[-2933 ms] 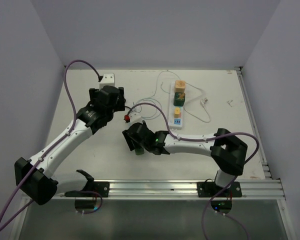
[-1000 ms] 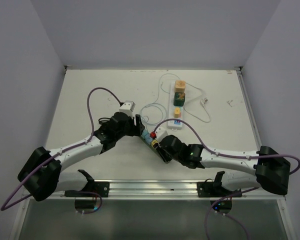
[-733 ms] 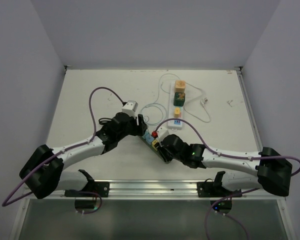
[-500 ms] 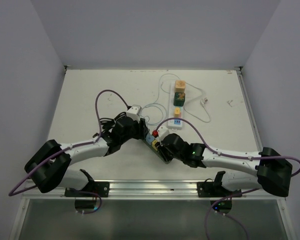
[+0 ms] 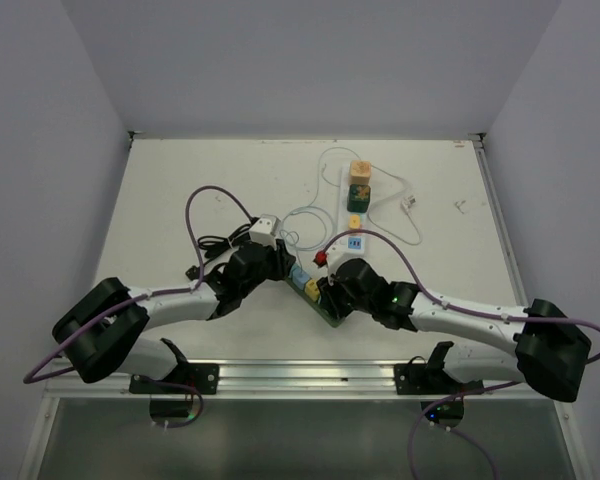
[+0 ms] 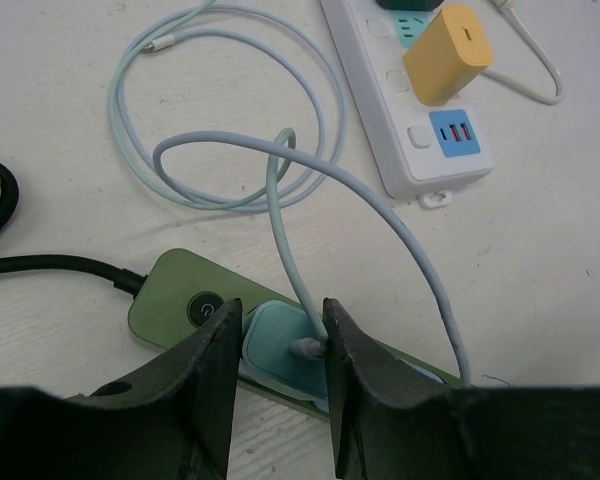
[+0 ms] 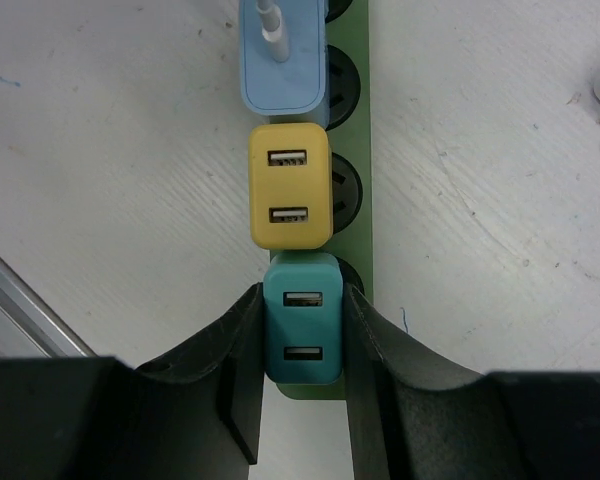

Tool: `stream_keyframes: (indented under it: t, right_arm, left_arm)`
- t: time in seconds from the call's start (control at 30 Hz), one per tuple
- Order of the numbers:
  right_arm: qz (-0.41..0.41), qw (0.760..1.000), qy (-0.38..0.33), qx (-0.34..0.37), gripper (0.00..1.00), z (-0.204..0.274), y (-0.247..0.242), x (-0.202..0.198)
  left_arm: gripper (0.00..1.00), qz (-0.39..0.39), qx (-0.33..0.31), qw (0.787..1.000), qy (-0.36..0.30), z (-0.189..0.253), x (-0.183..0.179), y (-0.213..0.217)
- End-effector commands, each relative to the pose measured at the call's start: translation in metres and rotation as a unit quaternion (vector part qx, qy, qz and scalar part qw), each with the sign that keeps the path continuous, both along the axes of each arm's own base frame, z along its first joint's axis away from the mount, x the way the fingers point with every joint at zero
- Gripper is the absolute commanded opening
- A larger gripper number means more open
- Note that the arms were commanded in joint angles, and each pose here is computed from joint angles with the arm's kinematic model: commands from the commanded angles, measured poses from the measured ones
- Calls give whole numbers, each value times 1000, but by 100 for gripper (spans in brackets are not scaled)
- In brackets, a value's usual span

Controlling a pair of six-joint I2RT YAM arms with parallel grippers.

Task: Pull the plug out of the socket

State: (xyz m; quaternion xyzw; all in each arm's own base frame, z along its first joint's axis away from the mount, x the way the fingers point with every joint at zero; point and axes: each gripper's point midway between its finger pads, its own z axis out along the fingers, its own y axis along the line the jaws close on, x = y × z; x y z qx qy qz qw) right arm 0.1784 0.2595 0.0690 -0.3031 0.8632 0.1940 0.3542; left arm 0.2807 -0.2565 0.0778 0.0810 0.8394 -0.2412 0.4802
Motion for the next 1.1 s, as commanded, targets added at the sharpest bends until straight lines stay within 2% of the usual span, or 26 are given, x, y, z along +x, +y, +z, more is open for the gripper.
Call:
stream_keyframes:
  t: [0.0,0.1,0.3,0.33,0.4,0.47,0.57,0.77,0.87,1.07]
  right_arm:
    - [-17,996,-6,88,0,30,12,15]
    - [-32,996,8,87,0,27,3,21]
    - [-14,997,8,70,0,21,3,23]
    - [7,998,-3,63,0,26,11,19]
    - [-10,998,-60,-16,0,22,3,22]
    - [2,994,-95,-49,0,26,14,16]
    - [-6,989,-128,-67,0,31,20,16]
    - [7,985,-145,-96,0,27,37,8]
    - [4,988,-136,-73,0,30,39,4]
    - [-13,996,-67,59,0,57,23,16]
  left_arm:
    - [15,15,31,998,53,-42,-25,14]
    - [5,18,35,997,66,-53,-34,13]
    - [2,29,54,994,87,-74,-47,21]
    - [2,29,55,994,88,-75,-48,21]
    - [2,32,58,994,89,-77,-48,23]
    - [2,35,64,993,93,-79,-49,25]
    - [1,40,73,991,100,-84,-49,26]
    - [0,49,92,987,121,-98,-51,30]
    - [0,56,95,986,125,-101,-51,32]
    - [0,63,87,986,131,-107,-59,41]
